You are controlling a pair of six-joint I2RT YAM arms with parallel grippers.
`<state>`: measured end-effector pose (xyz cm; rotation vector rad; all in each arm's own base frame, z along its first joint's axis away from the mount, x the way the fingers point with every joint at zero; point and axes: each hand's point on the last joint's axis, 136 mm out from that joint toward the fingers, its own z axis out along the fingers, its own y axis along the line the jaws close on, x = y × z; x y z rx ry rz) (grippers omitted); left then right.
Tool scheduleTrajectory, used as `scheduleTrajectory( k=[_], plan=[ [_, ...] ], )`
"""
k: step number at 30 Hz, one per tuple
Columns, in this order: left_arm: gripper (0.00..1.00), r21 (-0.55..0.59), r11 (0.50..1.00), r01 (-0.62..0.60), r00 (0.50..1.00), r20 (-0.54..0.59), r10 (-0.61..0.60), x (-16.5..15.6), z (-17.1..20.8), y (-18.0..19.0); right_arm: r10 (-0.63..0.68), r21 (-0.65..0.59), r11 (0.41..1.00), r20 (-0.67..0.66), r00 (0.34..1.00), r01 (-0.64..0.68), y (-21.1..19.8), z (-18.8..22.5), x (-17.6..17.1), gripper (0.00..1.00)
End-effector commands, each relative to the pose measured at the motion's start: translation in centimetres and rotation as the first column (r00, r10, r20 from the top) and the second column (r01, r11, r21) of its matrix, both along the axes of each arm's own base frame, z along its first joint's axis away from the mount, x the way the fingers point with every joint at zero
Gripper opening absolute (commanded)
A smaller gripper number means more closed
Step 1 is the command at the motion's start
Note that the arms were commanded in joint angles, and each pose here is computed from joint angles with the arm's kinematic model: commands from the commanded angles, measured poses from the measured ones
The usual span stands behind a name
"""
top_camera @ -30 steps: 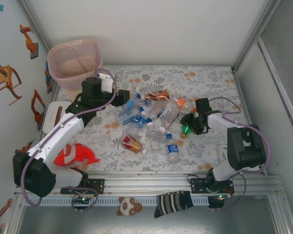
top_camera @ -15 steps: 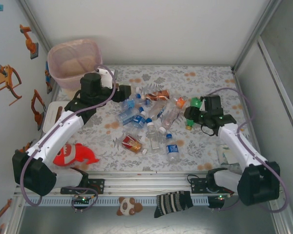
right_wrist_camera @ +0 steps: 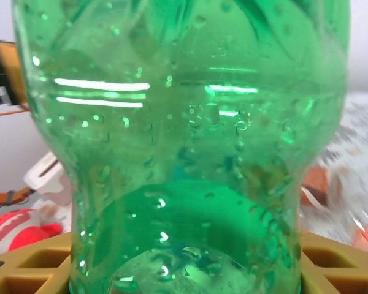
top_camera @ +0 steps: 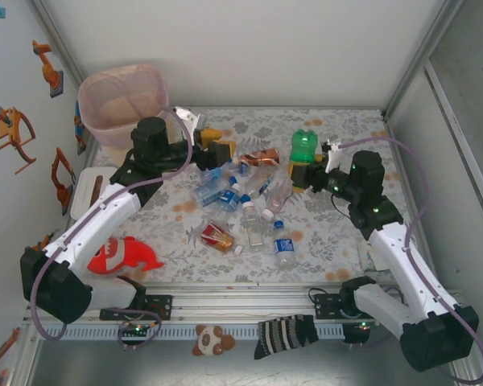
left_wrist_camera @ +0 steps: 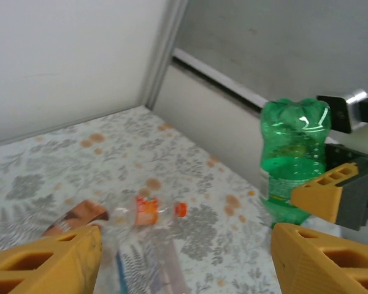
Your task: Put the plastic bottles in the bin
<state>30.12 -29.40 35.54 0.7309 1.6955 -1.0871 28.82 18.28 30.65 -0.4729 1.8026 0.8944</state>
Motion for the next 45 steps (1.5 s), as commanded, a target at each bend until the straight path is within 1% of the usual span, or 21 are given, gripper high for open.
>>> scheduleTrajectory(
  k=[1, 4, 7, 11, 15, 20, 24, 31, 34, 38, 41, 43, 45],
  plan=[
    [0.72, -0.074, 0.983, 0.170, 0.978, 0.134, -0.160, -3.0, 4.5, -1.8, 0.180, -0.009, 0.983, 0.203, 0.963, -0.182, 2.4, 3.9, -2.3, 0.49],
    [0.74, -0.071, 0.967, 0.245, 0.958, 0.171, -0.230, -4.6, 5.4, -2.9, 0.253, -0.029, 0.967, 0.260, 0.932, -0.255, 3.6, 5.3, -3.6, 0.49],
    [0.79, -0.064, 0.946, 0.318, 0.930, 0.213, -0.298, -6.4, 6.2, -4.0, 0.303, -0.031, 0.951, 0.303, 0.904, -0.308, 4.6, 6.5, -4.6, 0.48],
    [0.83, -0.065, 0.931, 0.358, 0.916, 0.220, -0.337, -7.3, 7.0, -5.1, 0.351, -0.040, 0.933, 0.336, 0.874, -0.359, 5.9, 7.6, -5.6, 0.48],
    [0.85, -0.070, 0.911, 0.406, 0.897, 0.223, -0.382, -8.1, 7.4, -6.3, 0.381, -0.056, 0.920, 0.369, 0.848, -0.389, 7.0, 8.3, -6.4, 0.47],
    [0.85, -0.077, 0.864, 0.497, 0.853, 0.226, -0.470, -10.0, 7.6, -7.4, 0.388, -0.061, 0.915, 0.395, 0.833, -0.398, 7.8, 8.9, -6.7, 0.47],
    [0.85, -0.076, 0.856, 0.511, 0.846, 0.222, -0.485, -10.4, 7.4, -7.9, 0.371, -0.059, 0.922, 0.412, 0.832, -0.382, 8.1, 9.4, -6.7, 0.47],
    [0.77, -0.069, 0.847, 0.527, 0.839, 0.203, -0.505, -10.5, 6.8, -9.0, 0.348, -0.062, 0.932, 0.433, 0.832, -0.357, 8.0, 9.9, -6.7, 0.47],
    [0.69, -0.067, 0.846, 0.529, 0.837, 0.205, -0.508, -10.4, 6.8, -9.1, 0.341, -0.064, 0.935, 0.432, 0.835, -0.348, 7.9, 10.0, -6.6, 0.47],
    [0.63, -0.064, 0.845, 0.531, 0.835, 0.206, -0.509, -10.5, 6.7, -9.1, 0.333, -0.065, 0.939, 0.432, 0.838, -0.339, 7.8, 9.9, -6.6, 0.47],
    [0.56, -0.063, 0.845, 0.531, 0.835, 0.206, -0.510, -10.6, 6.7, -9.0, 0.329, -0.066, 0.940, 0.430, 0.840, -0.334, 7.7, 9.8, -6.6, 0.47],
    [0.54, -0.062, 0.845, 0.531, 0.835, 0.207, -0.510, -10.6, 6.7, -9.0, 0.326, -0.066, 0.942, 0.431, 0.842, -0.330, 7.6, 9.8, -6.6, 0.47],
    [0.53, -0.062, 0.847, 0.528, 0.837, 0.209, -0.506, -10.6, 6.8, -8.9, 0.323, -0.066, 0.943, 0.429, 0.844, -0.327, 7.6, 9.8, -6.6, 0.48]
  ],
)
